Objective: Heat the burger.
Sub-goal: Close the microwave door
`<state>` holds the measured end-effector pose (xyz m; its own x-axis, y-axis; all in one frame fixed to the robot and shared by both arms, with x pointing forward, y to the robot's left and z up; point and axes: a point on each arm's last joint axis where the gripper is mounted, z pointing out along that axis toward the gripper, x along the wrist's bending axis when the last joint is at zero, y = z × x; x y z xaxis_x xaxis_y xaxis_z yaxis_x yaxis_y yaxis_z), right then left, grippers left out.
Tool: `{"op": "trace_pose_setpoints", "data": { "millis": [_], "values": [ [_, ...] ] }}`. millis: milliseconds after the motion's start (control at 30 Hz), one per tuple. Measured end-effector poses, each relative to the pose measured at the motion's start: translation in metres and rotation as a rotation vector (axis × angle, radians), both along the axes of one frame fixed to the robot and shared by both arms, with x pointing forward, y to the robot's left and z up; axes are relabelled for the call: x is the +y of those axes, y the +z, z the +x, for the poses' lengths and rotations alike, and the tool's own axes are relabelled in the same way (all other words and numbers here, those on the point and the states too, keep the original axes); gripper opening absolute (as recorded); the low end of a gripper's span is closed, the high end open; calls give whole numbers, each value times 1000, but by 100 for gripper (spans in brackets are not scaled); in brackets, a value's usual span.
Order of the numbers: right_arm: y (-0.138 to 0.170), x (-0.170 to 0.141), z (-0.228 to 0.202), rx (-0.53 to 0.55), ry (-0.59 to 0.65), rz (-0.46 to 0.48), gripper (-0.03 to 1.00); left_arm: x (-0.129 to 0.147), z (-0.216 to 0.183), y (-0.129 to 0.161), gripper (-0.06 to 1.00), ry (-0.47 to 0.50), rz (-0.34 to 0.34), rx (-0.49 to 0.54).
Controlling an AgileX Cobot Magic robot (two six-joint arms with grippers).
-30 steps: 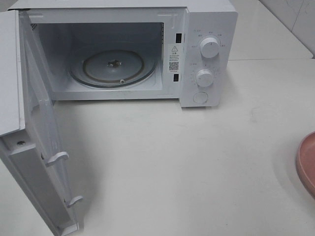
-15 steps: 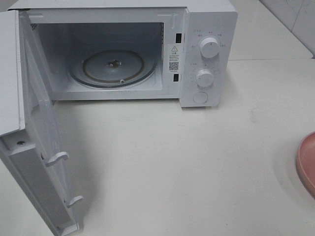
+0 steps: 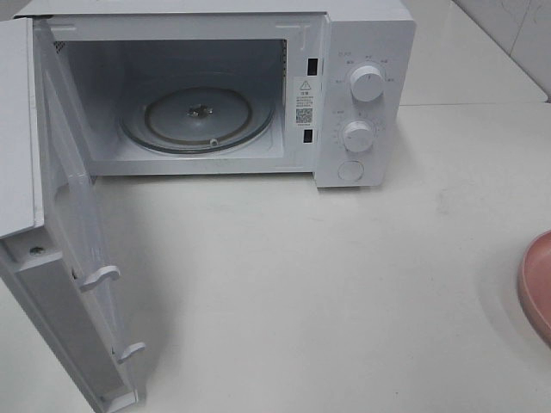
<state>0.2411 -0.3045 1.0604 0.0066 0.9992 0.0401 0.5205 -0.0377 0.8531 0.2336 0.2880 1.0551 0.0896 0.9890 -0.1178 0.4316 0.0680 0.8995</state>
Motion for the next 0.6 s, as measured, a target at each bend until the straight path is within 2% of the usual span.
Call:
{"op": "trace_pose_setpoints", "data": {
  "millis": [167,600],
  "values": [
    [-11,0,-9,12,-12,4,76,0,0,0,99,0,0,0],
    [-12,0,-12,-10,-8,0,76,0,0,0,99,0,0,0]
  ]
}}
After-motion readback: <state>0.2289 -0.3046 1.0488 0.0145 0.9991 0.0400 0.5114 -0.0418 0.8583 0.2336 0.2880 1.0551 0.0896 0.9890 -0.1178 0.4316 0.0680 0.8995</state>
